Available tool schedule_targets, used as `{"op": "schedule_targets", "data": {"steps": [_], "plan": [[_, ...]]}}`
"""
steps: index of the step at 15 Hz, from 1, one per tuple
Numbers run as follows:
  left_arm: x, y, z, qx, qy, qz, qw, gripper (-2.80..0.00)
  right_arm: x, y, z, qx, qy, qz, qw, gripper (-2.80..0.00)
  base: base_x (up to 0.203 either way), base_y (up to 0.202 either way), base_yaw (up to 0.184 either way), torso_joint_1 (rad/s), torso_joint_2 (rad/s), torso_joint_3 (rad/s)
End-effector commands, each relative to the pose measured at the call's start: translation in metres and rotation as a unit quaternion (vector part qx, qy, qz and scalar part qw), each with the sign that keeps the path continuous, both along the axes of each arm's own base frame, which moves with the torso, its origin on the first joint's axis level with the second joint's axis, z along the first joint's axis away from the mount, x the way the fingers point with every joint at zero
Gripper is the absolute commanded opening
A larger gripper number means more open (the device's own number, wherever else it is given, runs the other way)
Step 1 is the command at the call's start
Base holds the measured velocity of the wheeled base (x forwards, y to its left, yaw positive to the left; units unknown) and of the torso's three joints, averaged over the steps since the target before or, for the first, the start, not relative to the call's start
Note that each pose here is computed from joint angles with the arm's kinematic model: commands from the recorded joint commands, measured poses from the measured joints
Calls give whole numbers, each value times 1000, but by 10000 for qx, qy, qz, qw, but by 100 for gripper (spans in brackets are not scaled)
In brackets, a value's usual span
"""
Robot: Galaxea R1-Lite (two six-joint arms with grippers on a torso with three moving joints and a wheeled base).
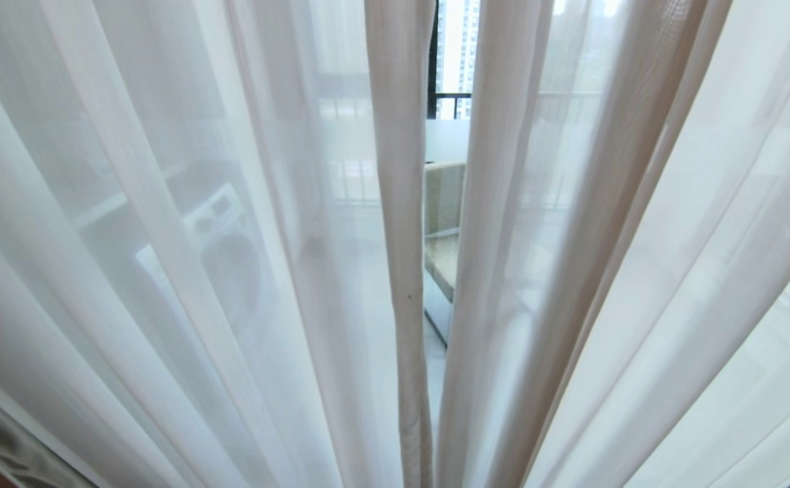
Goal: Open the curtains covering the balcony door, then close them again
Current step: Pull the outer curtains open on both sides
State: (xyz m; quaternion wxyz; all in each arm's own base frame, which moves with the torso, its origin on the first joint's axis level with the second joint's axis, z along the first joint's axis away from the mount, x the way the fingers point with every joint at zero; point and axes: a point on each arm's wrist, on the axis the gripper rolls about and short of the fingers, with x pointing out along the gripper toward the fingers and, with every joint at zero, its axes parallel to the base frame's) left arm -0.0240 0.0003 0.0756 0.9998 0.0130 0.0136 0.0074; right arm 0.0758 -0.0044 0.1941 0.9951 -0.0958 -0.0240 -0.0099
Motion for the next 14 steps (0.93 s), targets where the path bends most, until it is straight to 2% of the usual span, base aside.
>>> {"op": "schedule_targets", "data": {"steps": [1,6,10,14], "plan": [[0,0,0,2,9,1,10000,-280,-16,2,-16,-4,-10,66,10000,-280,0,0,0,0,0,0],[0,0,0,2,4,1,10000,-280,-51,5,-67,20,267,143,9995,-280,0,0,0,0,0,0],[0,0,0,2,4,1,10000,-280,-71,6,-90,37,502,316,9982,-280,0,0,0,0,0,0],[0,0,0,2,4,1,10000,-280,-88,6,-106,20,377,355,9987,-280,0,0,0,0,0,0]]}}
